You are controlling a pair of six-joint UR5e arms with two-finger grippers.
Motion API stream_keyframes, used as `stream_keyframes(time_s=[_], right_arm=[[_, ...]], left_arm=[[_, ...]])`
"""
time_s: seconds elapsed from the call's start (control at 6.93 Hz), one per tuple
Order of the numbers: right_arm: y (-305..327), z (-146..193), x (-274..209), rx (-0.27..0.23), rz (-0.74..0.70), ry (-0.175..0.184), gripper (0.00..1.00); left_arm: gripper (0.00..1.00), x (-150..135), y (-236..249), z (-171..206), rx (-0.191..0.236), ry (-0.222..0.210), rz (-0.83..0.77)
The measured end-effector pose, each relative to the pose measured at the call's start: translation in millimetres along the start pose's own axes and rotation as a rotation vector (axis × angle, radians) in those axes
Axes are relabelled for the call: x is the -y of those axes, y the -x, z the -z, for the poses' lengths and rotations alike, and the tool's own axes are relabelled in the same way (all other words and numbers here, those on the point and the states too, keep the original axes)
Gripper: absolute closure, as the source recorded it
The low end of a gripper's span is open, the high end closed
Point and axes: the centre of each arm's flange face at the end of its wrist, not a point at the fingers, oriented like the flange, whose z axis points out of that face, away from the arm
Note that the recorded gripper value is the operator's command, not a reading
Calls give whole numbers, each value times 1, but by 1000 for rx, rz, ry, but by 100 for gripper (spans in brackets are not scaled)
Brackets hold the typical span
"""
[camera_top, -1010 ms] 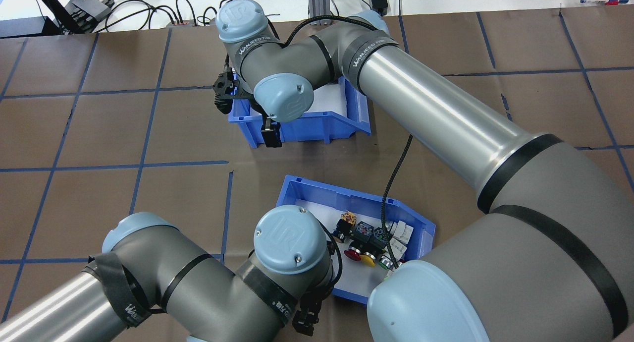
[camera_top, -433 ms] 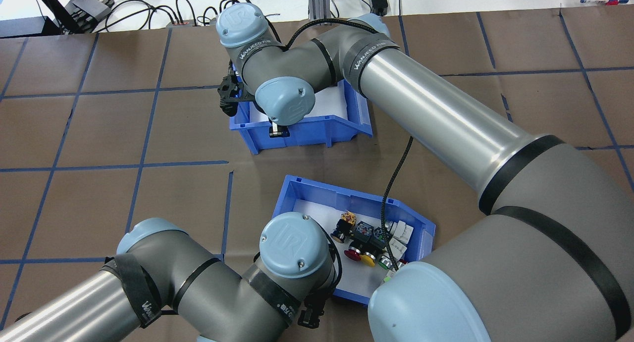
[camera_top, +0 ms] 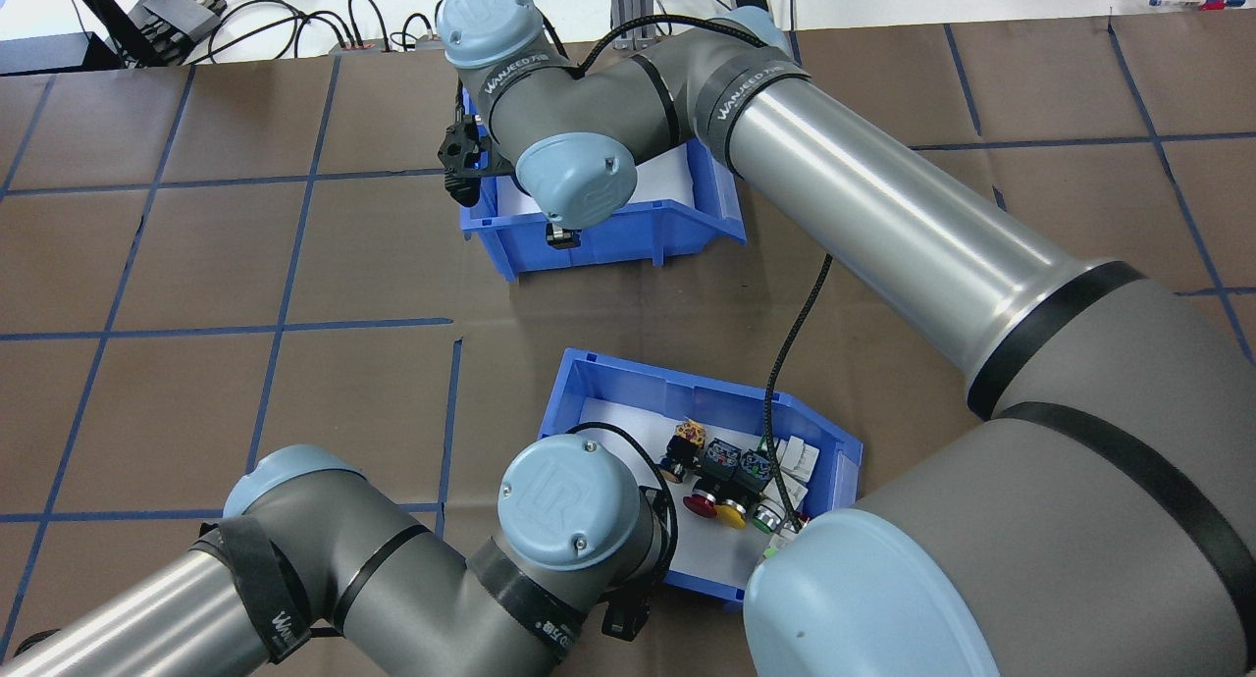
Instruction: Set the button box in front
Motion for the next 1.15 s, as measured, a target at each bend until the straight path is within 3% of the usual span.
stream_keyframes(time_s=[0.14, 0.43, 0.72, 1.15], right_arm=[[-14, 16, -23, -24, -11, -2, 99], [-41, 55, -102, -48, -38, -1, 99], [-54, 95, -192, -42, -53, 14, 99], [-46, 137, -338, 16, -36, 33, 99]], left_arm=[[100, 1, 1, 13, -33, 3, -7], [100, 21, 4, 45, -82, -45, -9], [100, 68, -12, 74, -102, -63, 88], [100, 159, -58, 106, -122, -79, 165]])
